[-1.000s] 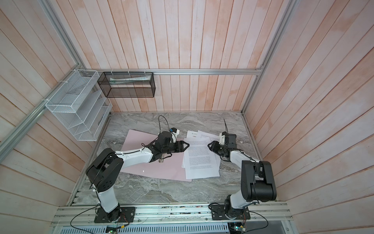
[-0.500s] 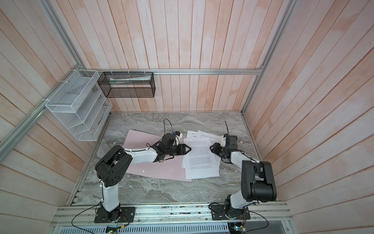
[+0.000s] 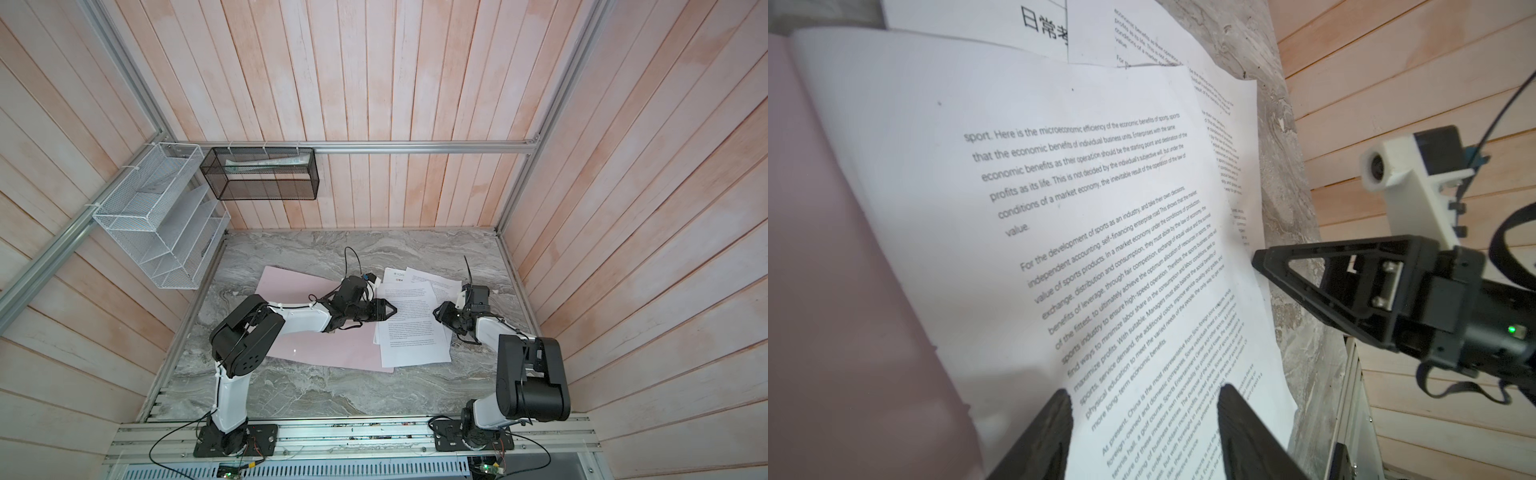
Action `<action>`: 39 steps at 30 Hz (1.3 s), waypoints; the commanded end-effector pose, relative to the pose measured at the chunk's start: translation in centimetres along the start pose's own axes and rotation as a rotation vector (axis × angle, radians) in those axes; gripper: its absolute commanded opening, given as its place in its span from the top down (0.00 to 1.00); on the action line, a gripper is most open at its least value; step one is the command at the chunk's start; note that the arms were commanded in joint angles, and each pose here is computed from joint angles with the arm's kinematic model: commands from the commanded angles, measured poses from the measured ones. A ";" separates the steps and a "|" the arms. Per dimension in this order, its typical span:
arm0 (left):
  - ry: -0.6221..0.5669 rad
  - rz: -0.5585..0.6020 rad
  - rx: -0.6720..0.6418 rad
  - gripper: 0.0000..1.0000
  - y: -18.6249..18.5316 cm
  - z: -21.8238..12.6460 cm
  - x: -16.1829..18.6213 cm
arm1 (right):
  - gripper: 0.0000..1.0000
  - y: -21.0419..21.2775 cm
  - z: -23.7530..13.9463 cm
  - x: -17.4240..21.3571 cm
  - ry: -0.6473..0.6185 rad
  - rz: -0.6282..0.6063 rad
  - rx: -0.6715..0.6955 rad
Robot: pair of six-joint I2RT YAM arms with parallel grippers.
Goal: Put the files into the folder
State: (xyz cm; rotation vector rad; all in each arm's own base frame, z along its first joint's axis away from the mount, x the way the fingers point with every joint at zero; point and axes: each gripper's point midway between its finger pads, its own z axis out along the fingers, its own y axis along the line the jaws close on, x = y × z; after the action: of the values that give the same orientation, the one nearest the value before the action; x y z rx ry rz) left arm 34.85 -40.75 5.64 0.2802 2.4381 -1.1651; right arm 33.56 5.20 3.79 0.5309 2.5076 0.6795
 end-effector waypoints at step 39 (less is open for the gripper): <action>-0.030 -0.037 0.093 0.43 -1.3 -2.7 -1.8 | 1.00 8.5 -3.0 2.2 0.190 0.139 -0.663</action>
State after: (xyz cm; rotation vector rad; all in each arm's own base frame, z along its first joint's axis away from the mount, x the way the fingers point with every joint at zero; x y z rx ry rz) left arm 35.09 -39.65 5.22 0.2401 2.4402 -1.2317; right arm 31.58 11.16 6.16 0.4947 2.3632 1.4528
